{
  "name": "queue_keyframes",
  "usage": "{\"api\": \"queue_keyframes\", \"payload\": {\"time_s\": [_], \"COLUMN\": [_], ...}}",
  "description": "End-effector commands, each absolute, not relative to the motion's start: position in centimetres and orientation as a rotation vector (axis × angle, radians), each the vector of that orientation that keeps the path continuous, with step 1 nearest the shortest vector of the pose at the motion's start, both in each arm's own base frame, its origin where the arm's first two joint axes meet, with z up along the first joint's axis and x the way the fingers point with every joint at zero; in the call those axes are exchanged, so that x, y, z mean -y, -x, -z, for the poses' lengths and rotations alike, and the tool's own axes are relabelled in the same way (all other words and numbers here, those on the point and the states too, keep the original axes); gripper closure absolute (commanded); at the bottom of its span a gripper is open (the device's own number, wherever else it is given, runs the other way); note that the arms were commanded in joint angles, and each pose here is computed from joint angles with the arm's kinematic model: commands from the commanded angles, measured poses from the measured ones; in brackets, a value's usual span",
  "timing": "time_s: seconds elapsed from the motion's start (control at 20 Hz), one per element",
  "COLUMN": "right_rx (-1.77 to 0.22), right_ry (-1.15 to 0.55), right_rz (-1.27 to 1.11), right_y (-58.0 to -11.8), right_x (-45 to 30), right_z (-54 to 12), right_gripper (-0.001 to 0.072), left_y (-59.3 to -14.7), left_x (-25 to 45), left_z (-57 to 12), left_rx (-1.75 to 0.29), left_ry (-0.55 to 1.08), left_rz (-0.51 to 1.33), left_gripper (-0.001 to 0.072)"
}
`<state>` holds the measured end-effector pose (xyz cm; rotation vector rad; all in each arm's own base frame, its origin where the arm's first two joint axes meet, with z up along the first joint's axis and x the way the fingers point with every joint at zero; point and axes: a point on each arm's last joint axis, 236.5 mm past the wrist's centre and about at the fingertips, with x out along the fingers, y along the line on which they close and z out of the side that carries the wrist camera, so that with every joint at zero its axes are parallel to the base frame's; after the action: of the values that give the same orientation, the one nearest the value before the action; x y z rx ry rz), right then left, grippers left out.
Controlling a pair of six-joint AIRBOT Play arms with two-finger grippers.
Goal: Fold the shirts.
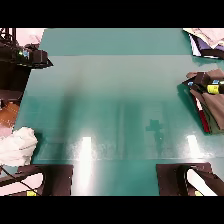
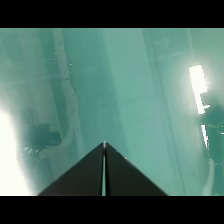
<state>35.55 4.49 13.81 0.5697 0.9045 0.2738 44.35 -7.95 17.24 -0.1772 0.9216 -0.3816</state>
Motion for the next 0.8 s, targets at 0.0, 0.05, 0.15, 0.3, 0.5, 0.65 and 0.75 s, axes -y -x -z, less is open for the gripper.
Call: {"api": "queue_keyframes", "payload": {"time_s": [0.0, 0.05, 0.15, 0.3, 0.5, 0.65, 0.75], "right_rx": [-0.911, -0.912, -0.915, -0.931, -0.972, -0.997, -1.008], "right_ry": [-0.569, -0.569, -0.569, -0.569, -0.568, -0.567, -0.567], "right_rz": [-0.278, -0.278, -0.28, -0.288, -0.308, -0.321, -0.326], "right_y": [-35.4, -35.4, -35.3, -35.0, -34.1, -33.6, -33.3], "right_x": [-4.6, -4.6, -4.7, -4.9, -5.3, -5.6, -5.7], "right_z": [-13.8, -13.7, -13.7, -13.6, -13.2, -13.0, -12.9], "right_gripper": [0.0694, 0.0694, 0.0694, 0.0694, 0.0694, 0.0694, 0.0694], "left_y": [-44.3, -44.4, -44.3, -44.3, -44.4, -44.5, -45.3], "left_x": [8.0, 8.0, 8.0, 8.0, 8.0, 8.0, 7.5], "left_z": [-17.3, -17.3, -17.3, -17.3, -17.3, -17.4, -18.2], "left_rx": [-0.921, -0.92, -0.921, -0.921, -0.92, -0.911, -0.868], "left_ry": [0.177, 0.177, 0.177, 0.177, 0.177, 0.18, 0.177], "left_rz": [0.382, 0.381, 0.382, 0.382, 0.381, 0.381, 0.362], "left_gripper": [0.0679, 0.0679, 0.0679, 0.0679, 0.0679, 0.0679, 0.0679]}}
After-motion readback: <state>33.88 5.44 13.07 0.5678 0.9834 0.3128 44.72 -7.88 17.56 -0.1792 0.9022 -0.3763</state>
